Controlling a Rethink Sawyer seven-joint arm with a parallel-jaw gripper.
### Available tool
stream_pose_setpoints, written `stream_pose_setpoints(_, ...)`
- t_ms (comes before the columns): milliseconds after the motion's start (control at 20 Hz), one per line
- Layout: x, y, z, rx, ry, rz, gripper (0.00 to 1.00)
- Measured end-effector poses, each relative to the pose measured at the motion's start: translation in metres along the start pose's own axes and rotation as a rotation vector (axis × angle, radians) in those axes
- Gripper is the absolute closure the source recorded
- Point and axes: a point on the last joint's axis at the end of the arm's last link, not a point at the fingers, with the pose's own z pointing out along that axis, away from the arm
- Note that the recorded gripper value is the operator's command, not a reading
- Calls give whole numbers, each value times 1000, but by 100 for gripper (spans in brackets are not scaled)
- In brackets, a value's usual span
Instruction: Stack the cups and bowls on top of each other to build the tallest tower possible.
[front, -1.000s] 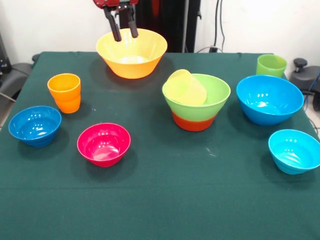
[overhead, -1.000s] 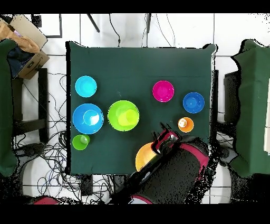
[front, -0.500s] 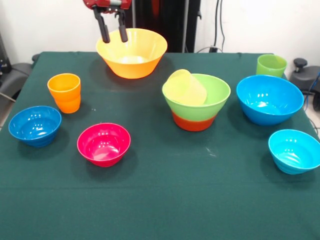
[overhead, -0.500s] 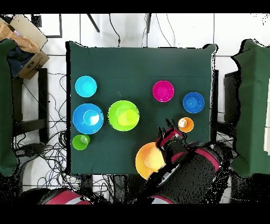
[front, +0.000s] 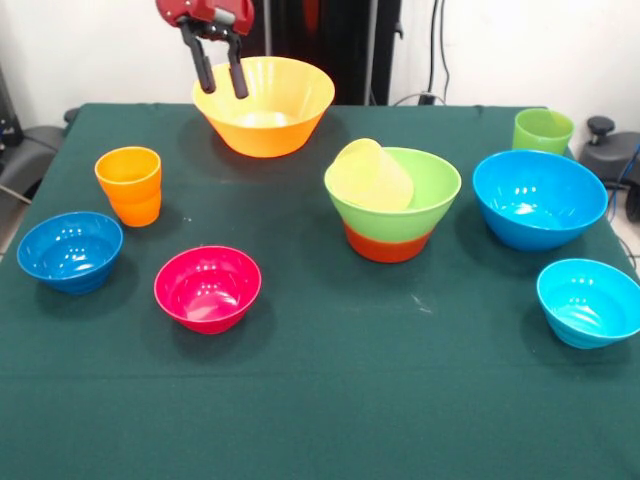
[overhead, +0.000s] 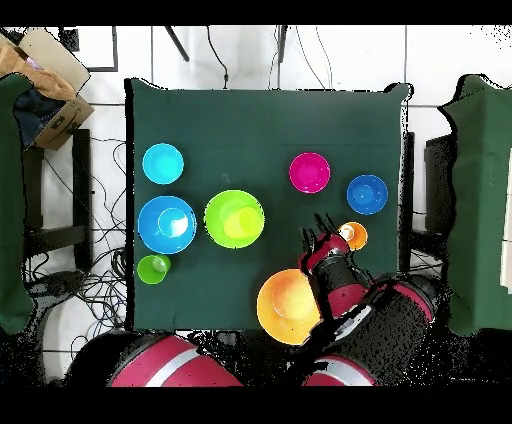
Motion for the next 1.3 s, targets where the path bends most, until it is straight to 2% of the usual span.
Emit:
stream_pose_setpoints(100,2,6,8,13,-38,-34,0)
stream_pose_setpoints(350,7,26,17,-19,-74,-36,0)
stream_pose_setpoints(700,22,51,25,-59,-75,5,0)
stream_pose_setpoints(900,31,59,27,-54,-82,40,0)
stream_pose_setpoints(1150,44,76,28,-57,-116,91,0)
stream_pose_setpoints(1300,45,81,29,-56,-127,99,0)
